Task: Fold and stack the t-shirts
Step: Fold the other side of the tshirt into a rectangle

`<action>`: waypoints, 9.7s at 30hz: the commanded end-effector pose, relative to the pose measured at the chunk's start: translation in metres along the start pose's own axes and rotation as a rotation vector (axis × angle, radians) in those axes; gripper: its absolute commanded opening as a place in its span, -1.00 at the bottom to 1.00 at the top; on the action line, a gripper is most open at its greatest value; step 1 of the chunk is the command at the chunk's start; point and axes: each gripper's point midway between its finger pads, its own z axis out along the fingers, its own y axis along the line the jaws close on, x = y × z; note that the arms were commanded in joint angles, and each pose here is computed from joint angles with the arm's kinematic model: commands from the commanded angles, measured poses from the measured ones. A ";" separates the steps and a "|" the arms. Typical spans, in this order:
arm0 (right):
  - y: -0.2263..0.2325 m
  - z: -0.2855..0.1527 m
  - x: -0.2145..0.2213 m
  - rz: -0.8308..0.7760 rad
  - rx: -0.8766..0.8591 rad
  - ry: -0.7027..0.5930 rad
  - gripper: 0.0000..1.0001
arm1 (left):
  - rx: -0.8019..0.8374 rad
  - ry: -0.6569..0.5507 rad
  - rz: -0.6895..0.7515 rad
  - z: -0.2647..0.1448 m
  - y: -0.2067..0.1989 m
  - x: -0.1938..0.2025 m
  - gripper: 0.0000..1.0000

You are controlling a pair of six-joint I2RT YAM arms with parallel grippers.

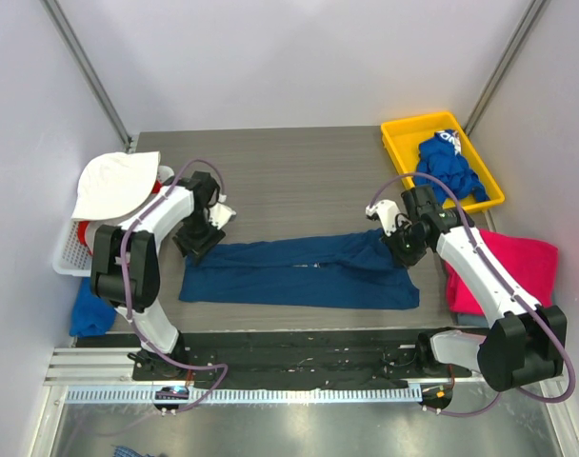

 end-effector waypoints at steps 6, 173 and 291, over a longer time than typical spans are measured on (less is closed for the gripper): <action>-0.001 0.002 0.008 -0.036 0.016 0.030 -0.99 | 0.154 -0.070 0.008 -0.033 -0.032 0.001 0.14; 0.072 0.035 -0.038 -0.215 -0.193 0.050 -0.98 | 0.033 0.022 -0.037 0.032 -0.002 -0.040 0.46; 0.020 0.068 -0.037 -0.265 0.261 0.075 -0.10 | 0.133 0.002 -0.001 0.038 -0.019 0.007 -0.49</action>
